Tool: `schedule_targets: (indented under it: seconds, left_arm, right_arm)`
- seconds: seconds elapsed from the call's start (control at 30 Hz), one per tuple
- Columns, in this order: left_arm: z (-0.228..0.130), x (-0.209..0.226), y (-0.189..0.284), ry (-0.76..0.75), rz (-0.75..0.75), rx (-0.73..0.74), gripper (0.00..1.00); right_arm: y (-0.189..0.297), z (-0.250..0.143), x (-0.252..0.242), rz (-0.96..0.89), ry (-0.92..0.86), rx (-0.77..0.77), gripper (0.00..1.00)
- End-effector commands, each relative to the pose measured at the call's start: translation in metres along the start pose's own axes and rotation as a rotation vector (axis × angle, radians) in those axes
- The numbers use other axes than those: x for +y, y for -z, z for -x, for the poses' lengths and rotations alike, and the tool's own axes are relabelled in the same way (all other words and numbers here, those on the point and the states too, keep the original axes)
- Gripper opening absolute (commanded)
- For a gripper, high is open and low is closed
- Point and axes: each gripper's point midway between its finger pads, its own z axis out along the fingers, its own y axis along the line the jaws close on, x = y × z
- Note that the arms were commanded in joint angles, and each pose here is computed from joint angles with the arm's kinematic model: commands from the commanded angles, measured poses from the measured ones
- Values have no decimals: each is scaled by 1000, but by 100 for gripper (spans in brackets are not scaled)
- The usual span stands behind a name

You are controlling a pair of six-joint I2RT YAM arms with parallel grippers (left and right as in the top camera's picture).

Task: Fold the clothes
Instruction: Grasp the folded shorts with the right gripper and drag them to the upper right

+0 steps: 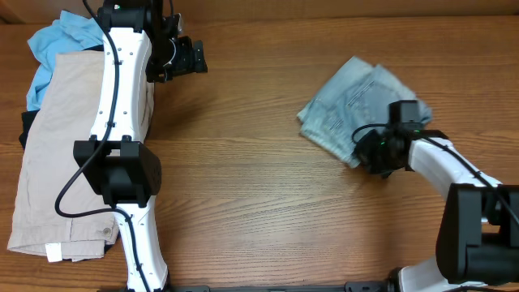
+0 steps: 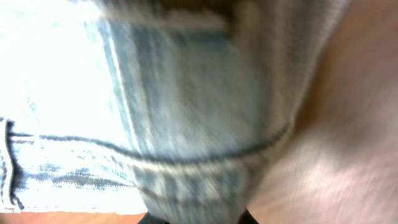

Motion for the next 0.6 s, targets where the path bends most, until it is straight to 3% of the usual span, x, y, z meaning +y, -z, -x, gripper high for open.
schedule_targets:
  seconds: [0.0,0.23,0.4,0.57]
  left_arm:
    - [4,-7,9,-27,-15,-29,89]
    - [4,-7,9,-28,-15,-30,89]
    - [4,-7,9,-28,-14,-30,89]
    - [4,-7,9,-28,-15,-31,88]
  right_arm:
    - [-4,57,-35,-97,-73,-225,4]
    - [-1,125,22,143,-7,-500,4]
    - [-25,146,30,191,5,-548,4]
    - [-55,162,48,226,43,-495,4]
